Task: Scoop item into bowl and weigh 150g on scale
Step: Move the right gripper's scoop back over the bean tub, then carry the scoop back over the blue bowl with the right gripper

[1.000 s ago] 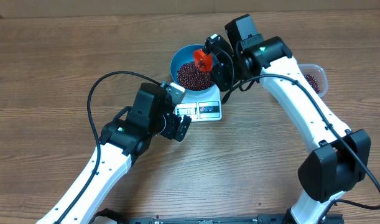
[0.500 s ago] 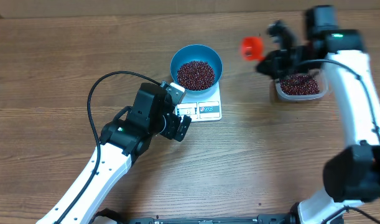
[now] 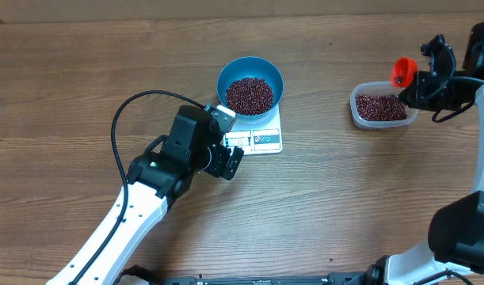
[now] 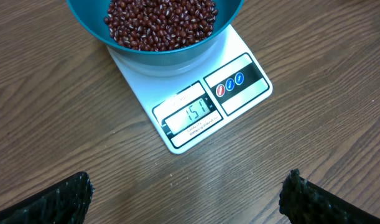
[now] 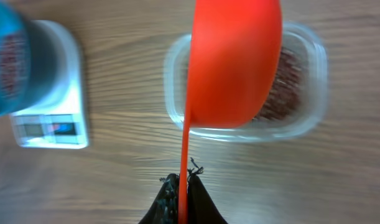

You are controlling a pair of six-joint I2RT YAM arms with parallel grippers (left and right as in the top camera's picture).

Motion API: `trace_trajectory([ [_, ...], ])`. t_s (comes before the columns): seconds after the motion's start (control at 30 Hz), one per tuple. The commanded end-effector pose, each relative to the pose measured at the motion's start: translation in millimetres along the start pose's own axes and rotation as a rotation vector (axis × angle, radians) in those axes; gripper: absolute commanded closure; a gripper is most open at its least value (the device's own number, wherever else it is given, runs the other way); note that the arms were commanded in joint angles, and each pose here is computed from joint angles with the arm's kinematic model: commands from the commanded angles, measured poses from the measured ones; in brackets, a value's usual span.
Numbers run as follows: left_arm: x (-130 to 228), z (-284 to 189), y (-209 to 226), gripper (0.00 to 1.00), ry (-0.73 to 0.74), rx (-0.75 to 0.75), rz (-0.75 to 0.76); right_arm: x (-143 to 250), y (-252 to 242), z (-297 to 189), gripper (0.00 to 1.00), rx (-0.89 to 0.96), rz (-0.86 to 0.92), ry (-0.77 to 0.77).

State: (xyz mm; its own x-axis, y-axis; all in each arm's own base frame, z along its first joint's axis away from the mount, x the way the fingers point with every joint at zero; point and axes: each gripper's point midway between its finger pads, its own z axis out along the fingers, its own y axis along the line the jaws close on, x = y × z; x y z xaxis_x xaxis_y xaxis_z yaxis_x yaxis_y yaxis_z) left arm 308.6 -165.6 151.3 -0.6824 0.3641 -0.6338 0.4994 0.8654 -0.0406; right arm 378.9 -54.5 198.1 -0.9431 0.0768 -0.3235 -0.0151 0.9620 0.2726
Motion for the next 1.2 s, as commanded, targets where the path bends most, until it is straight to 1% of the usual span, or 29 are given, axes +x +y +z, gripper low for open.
trace_trajectory([
  [0.0, 2, 2, 3, 0.01, 0.007, -0.009, 0.0, 16, -29, 7, 0.96, 0.228, 0.086, 0.073],
  [0.13, 2, 2, 3, 0.0, 0.007, -0.009, 0.0, 25, -40, 17, 0.96, 0.362, 0.127, 0.135],
  [0.3, 2, 2, 3, 0.01, 0.007, -0.009, 0.0, 23, -38, 19, 0.96, 0.442, 0.091, 0.146],
  [0.97, 2, 2, 3, 0.0, 0.007, -0.009, 0.0, 19, -19, 16, 0.96, 0.639, -0.077, 0.168],
  [1.17, 2, 2, 3, 0.0, 0.007, -0.009, 0.0, 14, -5, 21, 0.96, 0.591, -0.092, 0.148],
])
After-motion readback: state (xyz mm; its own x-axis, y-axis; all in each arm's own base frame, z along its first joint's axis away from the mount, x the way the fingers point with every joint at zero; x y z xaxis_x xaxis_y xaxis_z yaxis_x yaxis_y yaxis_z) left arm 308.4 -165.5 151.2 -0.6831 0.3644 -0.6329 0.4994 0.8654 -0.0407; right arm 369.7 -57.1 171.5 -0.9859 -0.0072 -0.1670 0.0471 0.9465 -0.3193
